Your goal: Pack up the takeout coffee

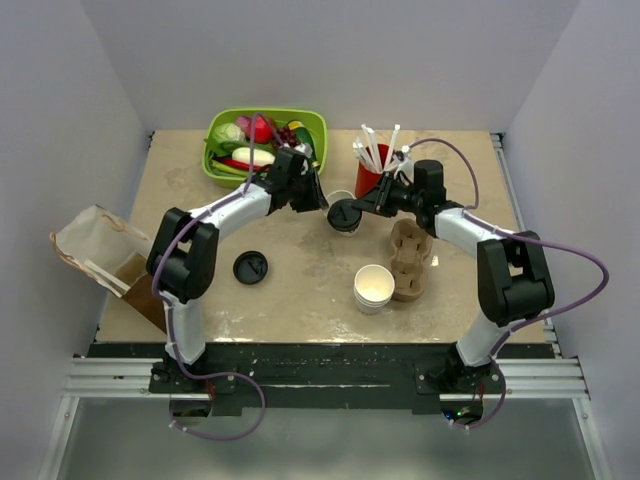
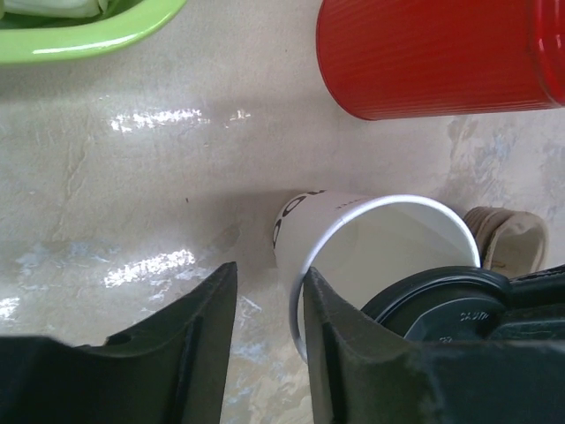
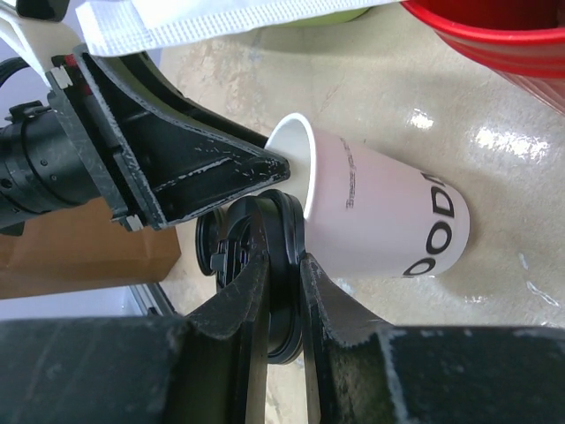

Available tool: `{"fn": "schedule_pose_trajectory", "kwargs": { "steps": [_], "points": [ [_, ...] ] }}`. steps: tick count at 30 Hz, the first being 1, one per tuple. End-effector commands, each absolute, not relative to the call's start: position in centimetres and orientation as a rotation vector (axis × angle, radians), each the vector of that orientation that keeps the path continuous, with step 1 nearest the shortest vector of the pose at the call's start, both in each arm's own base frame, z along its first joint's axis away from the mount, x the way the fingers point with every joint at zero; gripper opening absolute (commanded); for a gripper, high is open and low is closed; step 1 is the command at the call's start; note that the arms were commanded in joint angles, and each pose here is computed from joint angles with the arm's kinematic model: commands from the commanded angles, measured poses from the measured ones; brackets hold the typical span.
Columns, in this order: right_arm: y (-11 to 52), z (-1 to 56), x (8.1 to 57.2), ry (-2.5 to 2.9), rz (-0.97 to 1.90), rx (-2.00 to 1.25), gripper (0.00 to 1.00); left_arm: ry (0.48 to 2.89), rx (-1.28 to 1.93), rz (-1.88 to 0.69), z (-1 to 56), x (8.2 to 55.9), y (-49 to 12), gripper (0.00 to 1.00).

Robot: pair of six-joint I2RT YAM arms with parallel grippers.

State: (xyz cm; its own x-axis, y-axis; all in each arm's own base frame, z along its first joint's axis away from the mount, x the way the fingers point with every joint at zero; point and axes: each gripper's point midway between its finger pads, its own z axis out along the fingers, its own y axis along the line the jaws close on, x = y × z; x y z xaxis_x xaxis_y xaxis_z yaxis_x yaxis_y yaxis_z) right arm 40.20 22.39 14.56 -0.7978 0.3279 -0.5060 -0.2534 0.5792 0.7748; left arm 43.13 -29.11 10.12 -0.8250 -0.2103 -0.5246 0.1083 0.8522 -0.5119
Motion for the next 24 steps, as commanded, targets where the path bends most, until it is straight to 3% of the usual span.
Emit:
{"fn": "schedule_pose_trajectory", "kwargs": {
  "steps": [1,4,7,15,24],
  "points": [
    [22.1,14.5,40.5,2.173,1.188,0.043,0.0,2.376,-0.036,-0.8,12.1,44.1,-30.7,0.2],
    [22.1,14.5,40.7,2.168,1.176,0.039,0.0,2.379,-0.058,-0.732,12.5,43.7,-30.0,0.05],
    [22.4,15.1,41.0,2.138,1.2,0.03,0.0,2.374,-0.097,-0.587,13.2,43.3,-28.5,0.0],
    [23.8,17.4,40.7,2.061,1.336,-0.039,0.0,2.358,-0.254,-0.242,14.0,42.3,-22.7,0.0],
    [24.7,22.3,38.8,1.94,1.444,-0.102,0.0,2.372,-0.249,-0.213,14.2,40.5,-21.4,0.0]
  ]
}}
